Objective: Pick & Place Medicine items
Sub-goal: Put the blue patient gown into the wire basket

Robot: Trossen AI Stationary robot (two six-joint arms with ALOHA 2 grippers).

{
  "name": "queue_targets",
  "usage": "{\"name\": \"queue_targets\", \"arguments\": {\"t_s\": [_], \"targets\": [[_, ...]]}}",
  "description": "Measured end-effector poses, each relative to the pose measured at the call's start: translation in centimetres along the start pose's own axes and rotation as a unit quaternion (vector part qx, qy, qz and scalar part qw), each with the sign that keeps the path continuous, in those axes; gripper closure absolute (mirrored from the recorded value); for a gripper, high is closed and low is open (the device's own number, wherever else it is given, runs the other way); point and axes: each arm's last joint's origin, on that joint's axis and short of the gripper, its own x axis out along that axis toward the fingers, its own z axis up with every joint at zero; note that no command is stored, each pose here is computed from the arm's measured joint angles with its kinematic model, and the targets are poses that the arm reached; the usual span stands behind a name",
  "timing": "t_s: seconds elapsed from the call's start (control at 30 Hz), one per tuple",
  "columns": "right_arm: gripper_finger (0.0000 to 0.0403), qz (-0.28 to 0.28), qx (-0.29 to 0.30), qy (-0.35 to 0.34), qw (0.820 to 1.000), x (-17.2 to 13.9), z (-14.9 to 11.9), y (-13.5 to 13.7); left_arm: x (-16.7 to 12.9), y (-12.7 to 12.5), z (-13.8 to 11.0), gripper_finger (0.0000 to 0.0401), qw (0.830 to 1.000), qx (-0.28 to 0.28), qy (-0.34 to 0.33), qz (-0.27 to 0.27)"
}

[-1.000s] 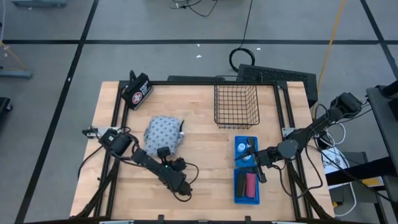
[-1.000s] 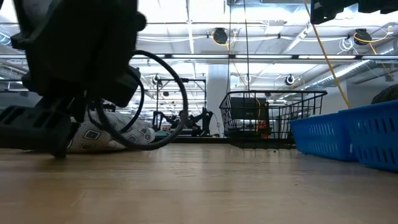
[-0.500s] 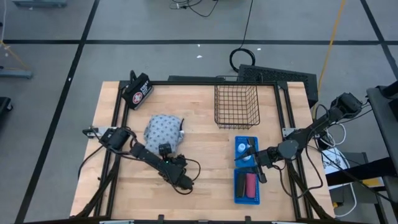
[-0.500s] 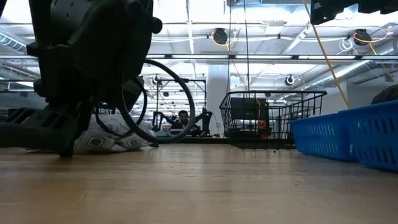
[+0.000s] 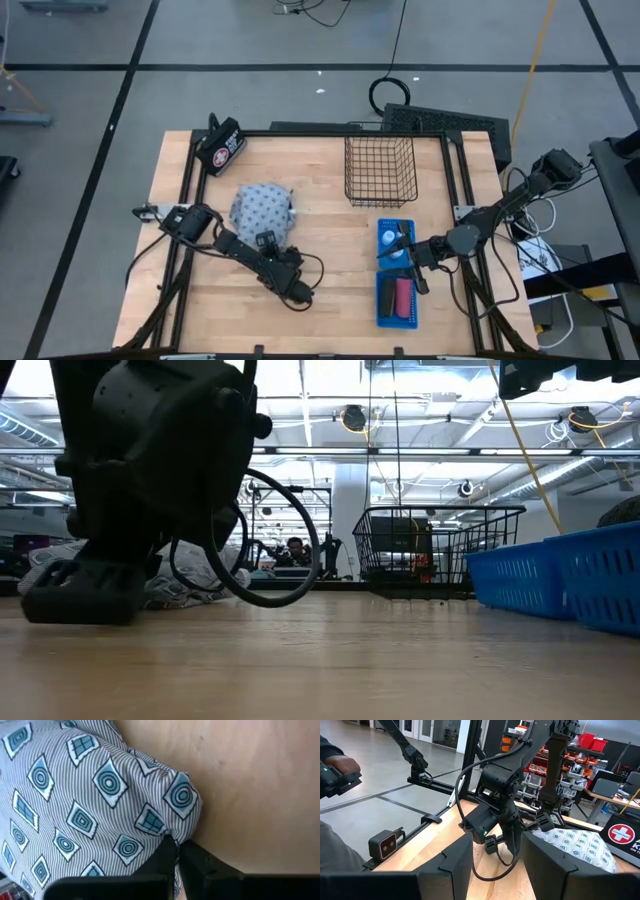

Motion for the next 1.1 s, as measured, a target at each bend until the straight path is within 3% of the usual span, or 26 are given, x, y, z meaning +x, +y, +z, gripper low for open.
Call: {"name": "queue_targets", "arguments": {"t_s": [0.2, 0.33, 0.6, 0.77, 0.97, 1.1], "targets": [[0.0248, 0.0, 0.014, 0.0, 1.0, 0.0, 0.0, 0.0, -1.3, 0.7, 0.2, 0.0396, 1.0, -0.005, -0.007, -0.015], [0.0248, 0.0, 0.014, 0.0, 1.0, 0.0, 0.0, 0.0, -4.1, 2.5, 0.6, 0.0397, 0.996, -0.034, -0.04, -0.072], [0.0248, -0.001, 0.027, -0.003, 1.0, 0.0, 0.1, 0.0, -10.4, 7.1, -0.1, 0.0399, 0.961, -0.064, -0.137, -0.232], [0.0248, -0.002, 0.022, 0.008, 1.0, 0.0, -0.2, 0.0, -12.0, 8.7, -0.7, 0.0399, 0.948, -0.066, -0.17, -0.259], [0.0243, -0.098, -0.03, 0.067, 0.992, 1.4, -2.1, -0.2, -12.4, 9.1, -0.9, 0.04, 0.944, -0.044, -0.165, -0.281], [0.0204, -0.134, -0.045, 0.098, 0.985, 3.8, -2.5, -1.4, -12.4, 9.0, -0.8, 0.04, 0.941, -0.025, -0.164, -0.296]]}}
